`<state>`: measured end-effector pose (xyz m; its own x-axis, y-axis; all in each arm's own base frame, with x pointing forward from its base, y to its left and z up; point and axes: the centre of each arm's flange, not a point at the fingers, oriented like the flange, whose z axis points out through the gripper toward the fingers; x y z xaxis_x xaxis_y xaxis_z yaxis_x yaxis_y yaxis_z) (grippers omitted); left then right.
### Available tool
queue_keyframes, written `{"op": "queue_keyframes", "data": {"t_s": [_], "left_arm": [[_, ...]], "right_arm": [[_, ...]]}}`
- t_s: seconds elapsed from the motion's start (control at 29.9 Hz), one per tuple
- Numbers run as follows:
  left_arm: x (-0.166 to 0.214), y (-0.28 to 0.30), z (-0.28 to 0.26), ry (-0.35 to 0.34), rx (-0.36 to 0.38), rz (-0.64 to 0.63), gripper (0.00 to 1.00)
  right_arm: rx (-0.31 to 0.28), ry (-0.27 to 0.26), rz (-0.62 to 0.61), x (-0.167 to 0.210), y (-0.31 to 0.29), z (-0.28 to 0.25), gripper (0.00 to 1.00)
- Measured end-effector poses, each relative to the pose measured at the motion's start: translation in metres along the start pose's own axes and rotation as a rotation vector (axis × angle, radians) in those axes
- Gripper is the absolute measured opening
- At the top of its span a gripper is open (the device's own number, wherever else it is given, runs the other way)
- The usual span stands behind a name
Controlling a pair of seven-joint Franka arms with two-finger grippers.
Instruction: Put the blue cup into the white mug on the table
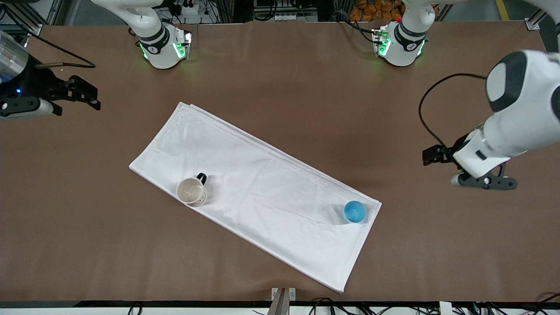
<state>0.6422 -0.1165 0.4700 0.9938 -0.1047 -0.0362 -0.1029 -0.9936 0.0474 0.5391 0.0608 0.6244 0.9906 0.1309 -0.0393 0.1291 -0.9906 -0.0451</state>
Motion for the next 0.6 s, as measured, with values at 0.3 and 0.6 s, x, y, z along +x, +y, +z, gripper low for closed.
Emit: {"op": "queue_keyframes", "data": {"t_s": [0.3, 0.6], "left_arm": [[0.017, 0.034, 0.041, 0.001, -0.007, 0.014, 1.0], [0.024, 0.054, 0.075, -0.02, -0.009, 0.035, 1.0]], "right_arm": [[0.003, -0.028, 0.004, 0.013, -0.037, 0.045, 1.0], [0.008, -0.042, 0.1, 0.044, -0.09, 0.122, 1.0]]}}
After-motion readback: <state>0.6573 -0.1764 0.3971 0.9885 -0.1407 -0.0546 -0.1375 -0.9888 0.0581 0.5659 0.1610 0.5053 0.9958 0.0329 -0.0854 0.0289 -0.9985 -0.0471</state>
